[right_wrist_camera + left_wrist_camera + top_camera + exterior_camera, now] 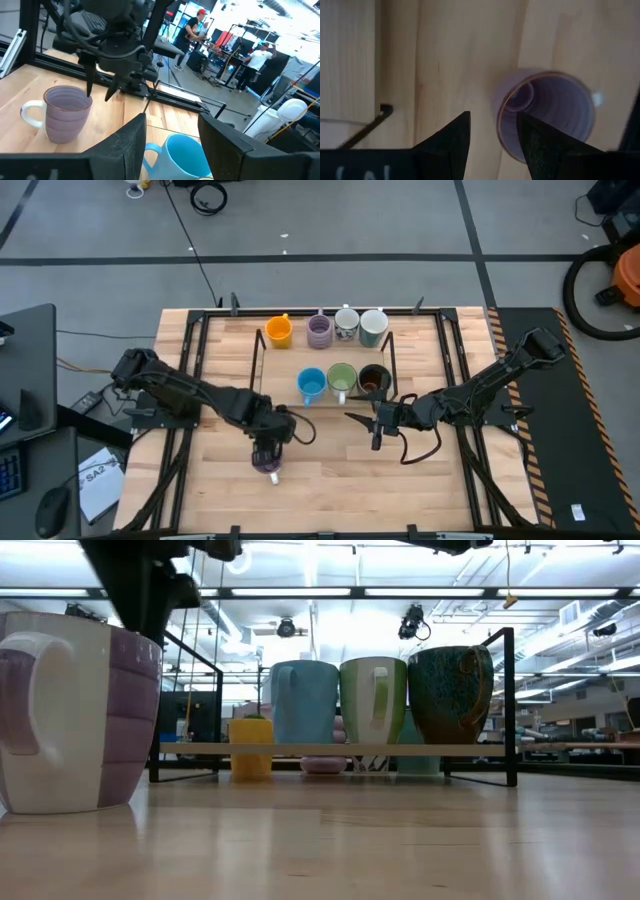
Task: Place coffee mugs
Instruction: Put the bottom violet mug on the shelf
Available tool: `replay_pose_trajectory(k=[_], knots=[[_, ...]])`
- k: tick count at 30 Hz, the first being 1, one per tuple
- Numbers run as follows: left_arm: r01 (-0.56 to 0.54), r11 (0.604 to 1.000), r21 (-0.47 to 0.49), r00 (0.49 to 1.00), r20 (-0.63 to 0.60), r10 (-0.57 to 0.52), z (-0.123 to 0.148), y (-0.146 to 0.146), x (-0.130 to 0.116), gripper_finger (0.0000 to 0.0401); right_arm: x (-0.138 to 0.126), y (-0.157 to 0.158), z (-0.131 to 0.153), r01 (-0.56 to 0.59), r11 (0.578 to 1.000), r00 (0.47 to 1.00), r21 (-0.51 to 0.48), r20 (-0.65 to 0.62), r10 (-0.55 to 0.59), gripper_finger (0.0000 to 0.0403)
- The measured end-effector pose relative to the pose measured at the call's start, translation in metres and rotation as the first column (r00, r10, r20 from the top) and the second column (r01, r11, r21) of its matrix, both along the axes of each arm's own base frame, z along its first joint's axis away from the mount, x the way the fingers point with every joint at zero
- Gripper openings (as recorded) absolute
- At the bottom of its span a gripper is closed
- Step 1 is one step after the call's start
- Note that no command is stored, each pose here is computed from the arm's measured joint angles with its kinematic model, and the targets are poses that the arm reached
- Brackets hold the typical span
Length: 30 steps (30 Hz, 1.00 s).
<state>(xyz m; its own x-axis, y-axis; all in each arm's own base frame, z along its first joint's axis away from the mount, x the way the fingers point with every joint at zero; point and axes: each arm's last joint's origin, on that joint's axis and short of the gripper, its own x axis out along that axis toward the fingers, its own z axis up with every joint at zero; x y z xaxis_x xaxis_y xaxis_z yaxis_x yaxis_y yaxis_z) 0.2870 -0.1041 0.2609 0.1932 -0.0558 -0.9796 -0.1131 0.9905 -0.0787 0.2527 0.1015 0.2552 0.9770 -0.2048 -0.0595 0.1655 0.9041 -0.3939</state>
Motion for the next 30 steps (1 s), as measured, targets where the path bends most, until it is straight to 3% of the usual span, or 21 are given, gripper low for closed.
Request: replay_pose_trajectory(k=[10,22,30], knots=[[-0.101,0.994,0.030,0.994,-0.038,0.102,-0.020,-0.013,-0.013,0.0167,0.000,0.001,0.001,-0.025,1.000,1.000,0.018,0.009,0.025,0.0185],[-0.217,0.975,-0.052,0.976,-0.012,0.217,-0.049,-0.014,-0.021,0.0164,0.000,0.001,0.001,-0.025,0.999,1.000,0.034,0.012,0.025,0.0185],[-0.223,0.971,-0.087,0.975,-0.007,0.223,-0.054,-0.015,-0.020,0.0114,0.000,0.001,0.000,-0.043,0.998,0.999,0.047,0.012,0.043,0.0185]])
